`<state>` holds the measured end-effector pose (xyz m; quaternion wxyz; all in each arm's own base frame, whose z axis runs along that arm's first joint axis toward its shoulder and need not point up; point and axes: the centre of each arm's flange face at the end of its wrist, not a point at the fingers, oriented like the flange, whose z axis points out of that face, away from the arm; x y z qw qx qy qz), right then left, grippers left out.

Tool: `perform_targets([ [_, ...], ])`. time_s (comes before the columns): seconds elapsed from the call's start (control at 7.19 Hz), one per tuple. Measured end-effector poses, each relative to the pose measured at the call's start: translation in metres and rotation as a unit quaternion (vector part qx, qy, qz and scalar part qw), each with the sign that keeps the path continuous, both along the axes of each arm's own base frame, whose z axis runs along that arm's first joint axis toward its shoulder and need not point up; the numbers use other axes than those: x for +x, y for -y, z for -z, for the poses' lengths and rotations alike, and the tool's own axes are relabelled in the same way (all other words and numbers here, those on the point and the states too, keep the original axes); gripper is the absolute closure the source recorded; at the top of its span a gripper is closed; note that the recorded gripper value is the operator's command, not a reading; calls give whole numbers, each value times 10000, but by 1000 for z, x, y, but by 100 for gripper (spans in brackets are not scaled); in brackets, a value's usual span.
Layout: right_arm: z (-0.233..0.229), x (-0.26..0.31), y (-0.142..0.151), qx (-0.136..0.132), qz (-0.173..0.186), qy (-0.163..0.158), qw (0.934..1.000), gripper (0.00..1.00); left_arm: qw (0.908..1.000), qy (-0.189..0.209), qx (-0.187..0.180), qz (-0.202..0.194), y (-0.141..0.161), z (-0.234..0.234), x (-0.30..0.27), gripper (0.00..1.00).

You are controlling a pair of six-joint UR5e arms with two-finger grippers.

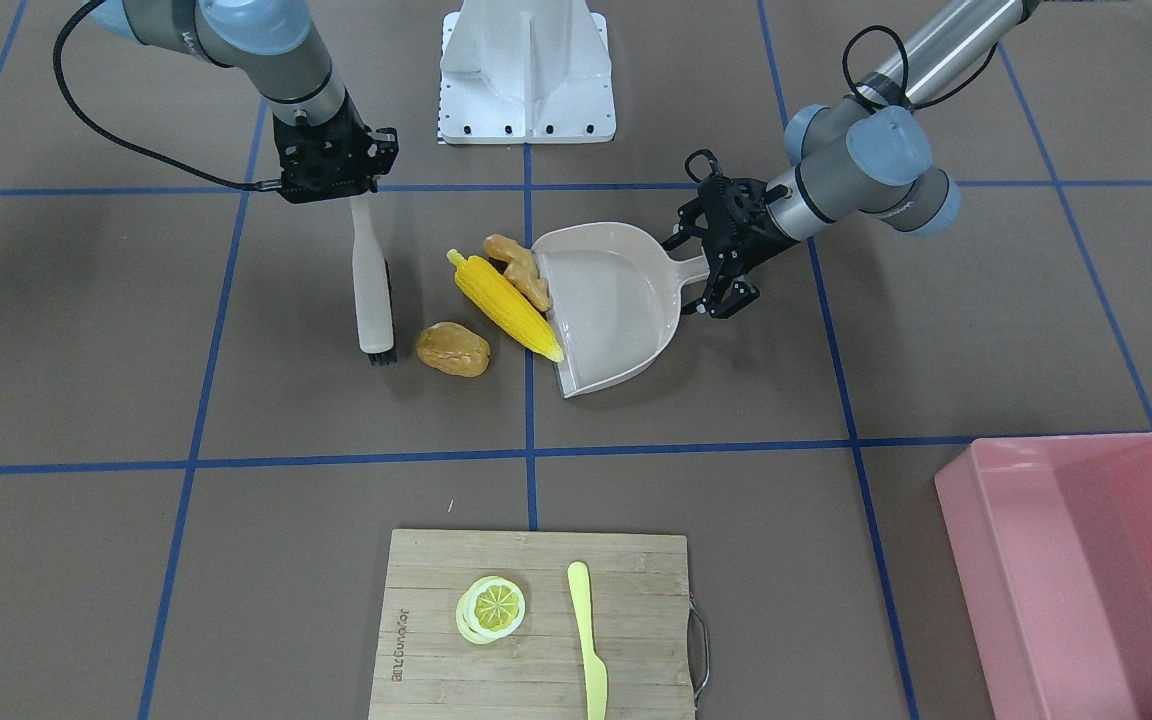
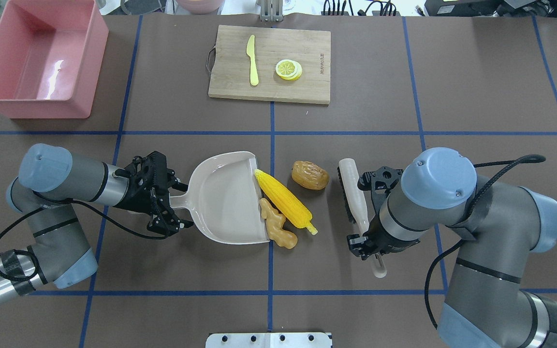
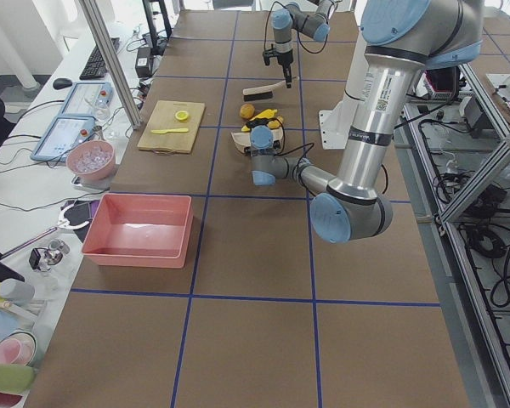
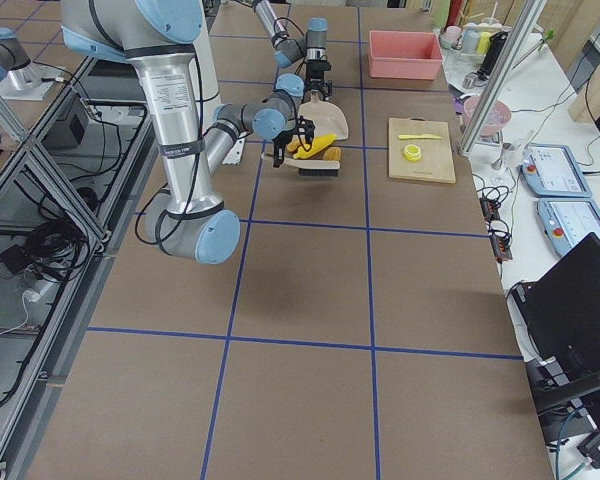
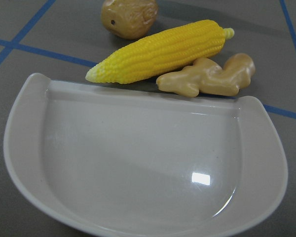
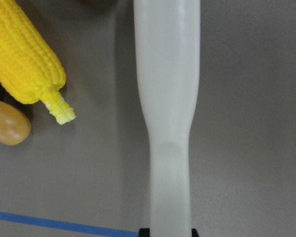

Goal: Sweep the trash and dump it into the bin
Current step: 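Sweep the corn, ginger and potato toward the dustpan with the right gripper's brush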

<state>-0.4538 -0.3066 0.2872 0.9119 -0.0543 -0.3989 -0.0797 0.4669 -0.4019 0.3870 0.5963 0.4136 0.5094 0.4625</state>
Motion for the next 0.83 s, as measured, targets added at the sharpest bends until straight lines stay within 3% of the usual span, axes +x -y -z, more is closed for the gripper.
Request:
perform_targets([
  [0.83, 49, -59, -25, -108, 34, 220, 9997, 100, 10000, 29, -11, 35, 1, 2, 0, 3],
])
